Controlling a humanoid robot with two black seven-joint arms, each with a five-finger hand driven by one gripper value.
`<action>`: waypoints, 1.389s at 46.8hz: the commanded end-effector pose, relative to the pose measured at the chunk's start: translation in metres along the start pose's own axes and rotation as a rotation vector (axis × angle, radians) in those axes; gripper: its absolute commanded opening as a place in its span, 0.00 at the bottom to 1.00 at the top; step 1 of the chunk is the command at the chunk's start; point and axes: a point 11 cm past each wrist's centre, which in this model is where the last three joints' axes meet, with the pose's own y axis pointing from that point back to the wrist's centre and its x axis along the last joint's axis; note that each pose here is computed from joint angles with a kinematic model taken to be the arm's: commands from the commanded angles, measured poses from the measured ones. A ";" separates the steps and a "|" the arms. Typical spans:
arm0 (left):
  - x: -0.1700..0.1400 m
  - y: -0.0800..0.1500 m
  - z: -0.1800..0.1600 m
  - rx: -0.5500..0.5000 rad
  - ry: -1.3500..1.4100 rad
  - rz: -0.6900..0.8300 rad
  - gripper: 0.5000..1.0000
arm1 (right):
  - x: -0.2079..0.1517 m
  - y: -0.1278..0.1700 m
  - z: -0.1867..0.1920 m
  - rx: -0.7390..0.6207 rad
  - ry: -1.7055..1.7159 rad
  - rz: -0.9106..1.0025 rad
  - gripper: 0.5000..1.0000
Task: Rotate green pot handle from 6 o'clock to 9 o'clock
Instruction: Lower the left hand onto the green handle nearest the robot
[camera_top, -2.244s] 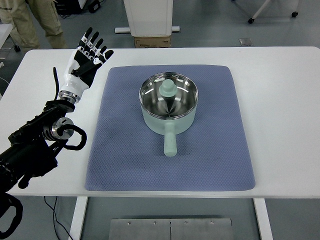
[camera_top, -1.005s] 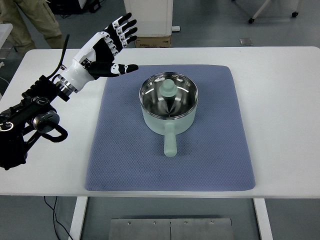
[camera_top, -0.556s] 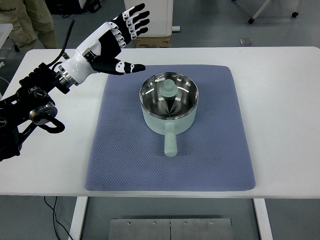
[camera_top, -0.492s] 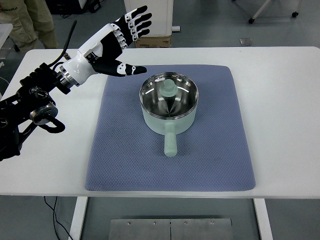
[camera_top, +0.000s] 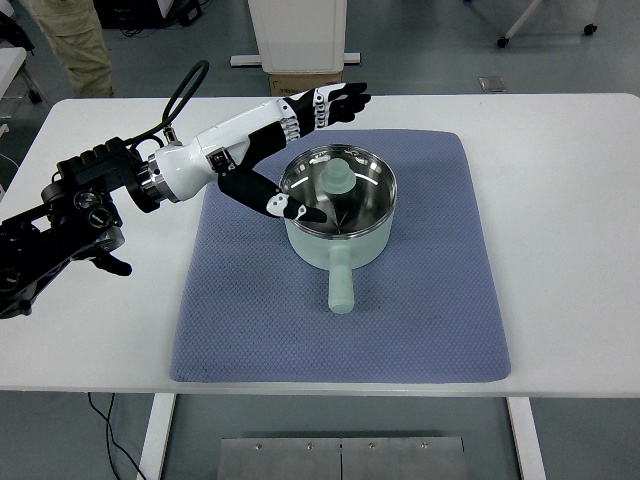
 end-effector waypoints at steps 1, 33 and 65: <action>-0.002 0.001 0.008 -0.008 -0.013 -0.021 1.00 | 0.000 0.000 0.000 0.000 0.000 0.000 1.00; -0.054 0.010 0.019 0.083 -0.328 -0.397 1.00 | 0.000 0.000 0.000 0.000 0.000 0.000 1.00; -0.086 -0.003 0.004 0.119 -0.579 -0.651 1.00 | 0.000 0.000 0.000 0.000 0.000 0.000 1.00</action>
